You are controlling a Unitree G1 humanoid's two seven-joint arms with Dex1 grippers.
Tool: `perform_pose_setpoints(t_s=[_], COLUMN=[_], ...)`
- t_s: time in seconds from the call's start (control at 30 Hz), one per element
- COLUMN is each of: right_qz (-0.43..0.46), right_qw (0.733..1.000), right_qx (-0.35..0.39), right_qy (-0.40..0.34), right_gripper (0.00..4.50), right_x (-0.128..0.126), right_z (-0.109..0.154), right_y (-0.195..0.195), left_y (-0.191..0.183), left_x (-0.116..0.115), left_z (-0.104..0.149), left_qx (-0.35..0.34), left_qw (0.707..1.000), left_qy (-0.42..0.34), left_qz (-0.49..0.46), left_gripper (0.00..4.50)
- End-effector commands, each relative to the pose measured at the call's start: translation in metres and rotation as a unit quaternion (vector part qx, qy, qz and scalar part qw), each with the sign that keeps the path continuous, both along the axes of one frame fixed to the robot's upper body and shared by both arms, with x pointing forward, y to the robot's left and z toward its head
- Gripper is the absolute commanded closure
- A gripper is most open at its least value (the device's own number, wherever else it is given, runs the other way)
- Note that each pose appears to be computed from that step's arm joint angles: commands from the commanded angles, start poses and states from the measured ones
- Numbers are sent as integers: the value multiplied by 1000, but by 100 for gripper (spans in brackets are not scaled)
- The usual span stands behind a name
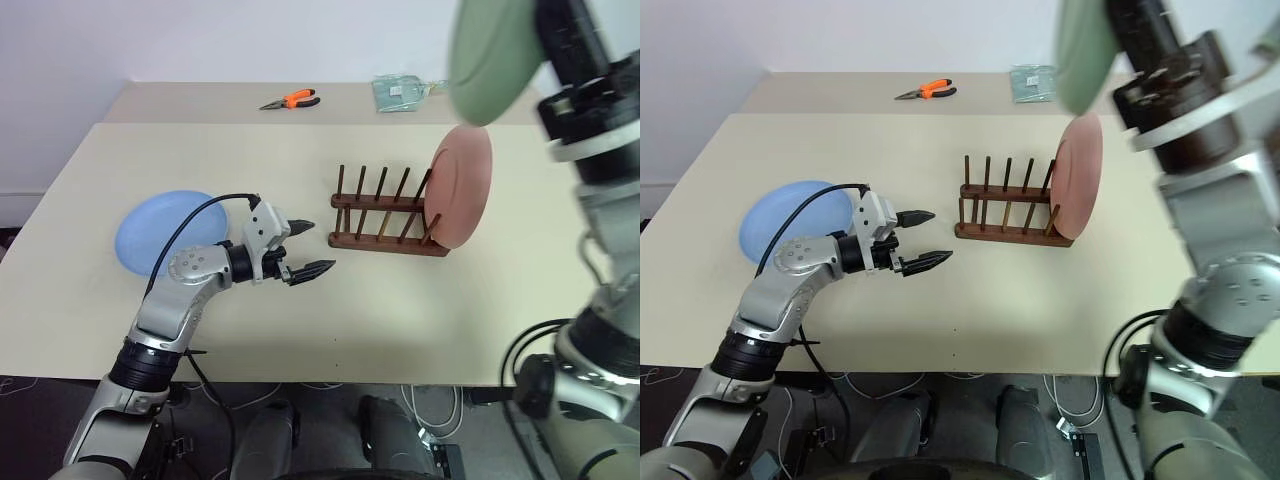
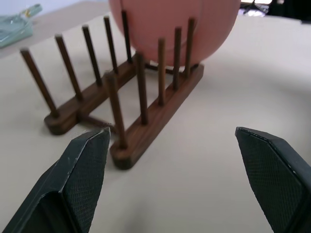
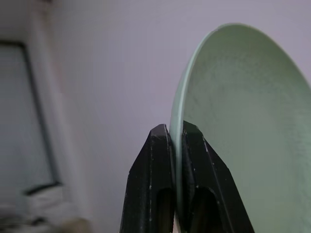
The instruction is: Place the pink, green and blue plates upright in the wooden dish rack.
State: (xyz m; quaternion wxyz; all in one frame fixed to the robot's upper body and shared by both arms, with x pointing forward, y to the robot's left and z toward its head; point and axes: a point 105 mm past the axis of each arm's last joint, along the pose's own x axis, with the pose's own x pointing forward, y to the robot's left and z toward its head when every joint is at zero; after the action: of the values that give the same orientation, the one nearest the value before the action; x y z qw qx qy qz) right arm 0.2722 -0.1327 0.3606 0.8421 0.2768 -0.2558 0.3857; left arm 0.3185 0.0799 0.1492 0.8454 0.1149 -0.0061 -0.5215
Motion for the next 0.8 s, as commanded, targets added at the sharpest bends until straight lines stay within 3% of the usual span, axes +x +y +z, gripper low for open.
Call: perform_pose_setpoints(t_s=[0.03, 0.2, 0.57, 0.7, 0.8], right_qz=[-8, -27, -78, -76, -109], right_qw=[997, 992, 981, 981, 982], right_qx=[-7, -19, -16, -23, -58], right_qy=[74, 120, 177, 175, 141], right_gripper=[448, 448, 448, 300, 153], right_x=[14, 25, 49, 52, 55], right_z=[-30, -56, -82, -82, -72], right_y=[23, 26, 13, 14, 11], left_y=[9, 10, 4, 4, 7], left_x=[0, -4, -6, -7, -5], left_z=[13, 14, 15, 13, 13], left_qx=[-10, -11, -13, -17, -21], left_qw=[999, 999, 1000, 1000, 1000], left_qy=[-30, -29, -25, -13, 1], left_qz=[14, 14, 6, 5, 16], left_gripper=[24, 24, 24, 24, 0])
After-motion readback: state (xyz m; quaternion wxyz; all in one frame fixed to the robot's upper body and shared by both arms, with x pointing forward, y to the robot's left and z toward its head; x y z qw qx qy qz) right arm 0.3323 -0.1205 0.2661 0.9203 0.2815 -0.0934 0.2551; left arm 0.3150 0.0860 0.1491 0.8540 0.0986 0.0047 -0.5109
